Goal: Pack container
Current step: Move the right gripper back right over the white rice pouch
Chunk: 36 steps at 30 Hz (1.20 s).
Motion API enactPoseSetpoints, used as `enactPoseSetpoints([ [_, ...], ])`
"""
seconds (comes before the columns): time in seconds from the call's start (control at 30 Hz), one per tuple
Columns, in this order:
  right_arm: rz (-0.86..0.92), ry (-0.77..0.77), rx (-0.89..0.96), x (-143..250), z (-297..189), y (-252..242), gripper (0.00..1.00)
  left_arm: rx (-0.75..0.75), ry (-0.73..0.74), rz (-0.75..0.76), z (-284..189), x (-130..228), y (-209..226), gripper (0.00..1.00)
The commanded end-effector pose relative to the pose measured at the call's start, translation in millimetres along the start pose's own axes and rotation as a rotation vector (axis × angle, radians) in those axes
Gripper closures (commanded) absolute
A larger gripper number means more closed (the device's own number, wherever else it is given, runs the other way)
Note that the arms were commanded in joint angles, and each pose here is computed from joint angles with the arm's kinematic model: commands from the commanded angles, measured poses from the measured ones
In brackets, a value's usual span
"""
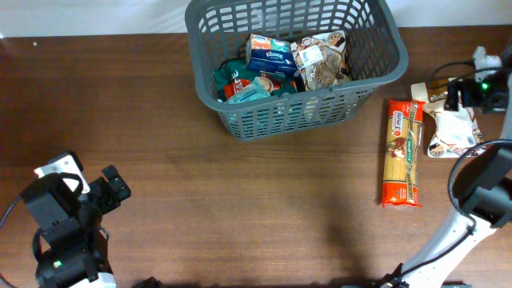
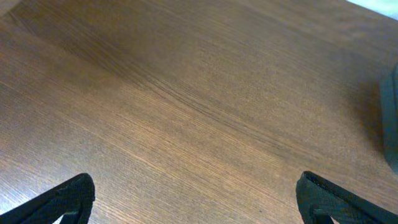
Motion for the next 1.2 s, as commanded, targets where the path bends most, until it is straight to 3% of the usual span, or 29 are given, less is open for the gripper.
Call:
enactPoseSetpoints([
  [0.0,0.076,0.010,0.033,9,2,-27,0.01,0.015,0.013,0.021,1,3,-2,0.01],
  [0.3,0.121,0.049,-0.082,20,36,-50,0.01,0.015,0.026,0.020,0,4,-2,0.01],
  [0.77,-0.074,0.093,-0.224,10,87,-19,0.01,0.016,0.048,0.019,0,8,-2,0.01],
  [1.17,-0.130,0.180,-0.270,12,130,3,0.01,0.017,0.065,0.040,0,10,-2,0.01],
])
Point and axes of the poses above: each gripper's point midway between its finger pads, its own z axis out along the fingers, its own y axis along the line the jaws close on, x = y × z, the point moved 10 cm from there along -z, back along the fingers, and after that the axes turned 4 degrees about z, right-handed, at the moved point
